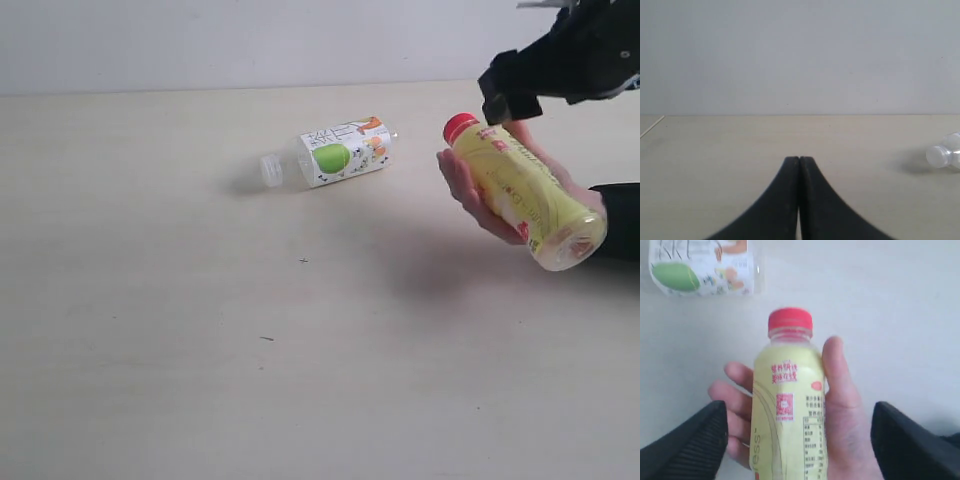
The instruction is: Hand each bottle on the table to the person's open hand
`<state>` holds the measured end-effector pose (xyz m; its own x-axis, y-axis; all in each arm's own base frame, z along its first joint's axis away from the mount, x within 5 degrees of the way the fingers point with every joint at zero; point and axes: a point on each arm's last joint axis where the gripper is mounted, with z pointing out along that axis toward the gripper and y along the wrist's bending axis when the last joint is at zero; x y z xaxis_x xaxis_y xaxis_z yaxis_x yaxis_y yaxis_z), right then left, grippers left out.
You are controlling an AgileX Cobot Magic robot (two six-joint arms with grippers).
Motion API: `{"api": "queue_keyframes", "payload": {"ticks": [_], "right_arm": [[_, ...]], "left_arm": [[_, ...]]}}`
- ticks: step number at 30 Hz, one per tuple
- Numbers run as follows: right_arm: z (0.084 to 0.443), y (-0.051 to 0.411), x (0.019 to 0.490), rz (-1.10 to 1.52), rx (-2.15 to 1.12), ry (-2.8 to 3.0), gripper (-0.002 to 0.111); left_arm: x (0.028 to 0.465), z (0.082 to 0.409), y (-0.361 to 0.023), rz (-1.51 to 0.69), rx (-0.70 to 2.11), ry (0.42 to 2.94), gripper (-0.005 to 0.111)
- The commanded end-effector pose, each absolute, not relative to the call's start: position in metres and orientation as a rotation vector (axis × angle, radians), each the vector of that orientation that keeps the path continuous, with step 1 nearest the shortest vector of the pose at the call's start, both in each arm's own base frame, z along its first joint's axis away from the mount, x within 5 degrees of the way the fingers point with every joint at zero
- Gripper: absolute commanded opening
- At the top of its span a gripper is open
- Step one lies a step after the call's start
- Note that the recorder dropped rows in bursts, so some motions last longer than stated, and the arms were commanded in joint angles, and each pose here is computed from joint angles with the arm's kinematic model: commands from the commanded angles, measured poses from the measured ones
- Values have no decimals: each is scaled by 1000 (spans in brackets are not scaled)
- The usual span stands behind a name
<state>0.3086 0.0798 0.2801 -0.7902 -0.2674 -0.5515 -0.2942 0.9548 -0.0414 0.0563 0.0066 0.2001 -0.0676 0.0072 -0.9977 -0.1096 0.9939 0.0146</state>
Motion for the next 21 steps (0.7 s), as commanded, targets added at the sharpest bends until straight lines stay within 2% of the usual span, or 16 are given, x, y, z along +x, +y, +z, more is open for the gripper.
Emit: {"api": "queue_keyframes", "payload": {"ticks": [1, 4, 5, 21], "right_arm": [[309, 76, 291, 103, -374, 2267, 49], [316, 72, 273, 153, -302, 2075, 11], [314, 71, 267, 169, -281, 2042, 2], [295, 51, 187, 221, -213, 1651, 0]], "left_arm": [[56, 200, 6, 94, -74, 1629, 2], [56, 200, 6, 94, -74, 1629, 2], [56, 200, 6, 94, -74, 1629, 2], [56, 200, 6, 94, -74, 1629, 2]]}}
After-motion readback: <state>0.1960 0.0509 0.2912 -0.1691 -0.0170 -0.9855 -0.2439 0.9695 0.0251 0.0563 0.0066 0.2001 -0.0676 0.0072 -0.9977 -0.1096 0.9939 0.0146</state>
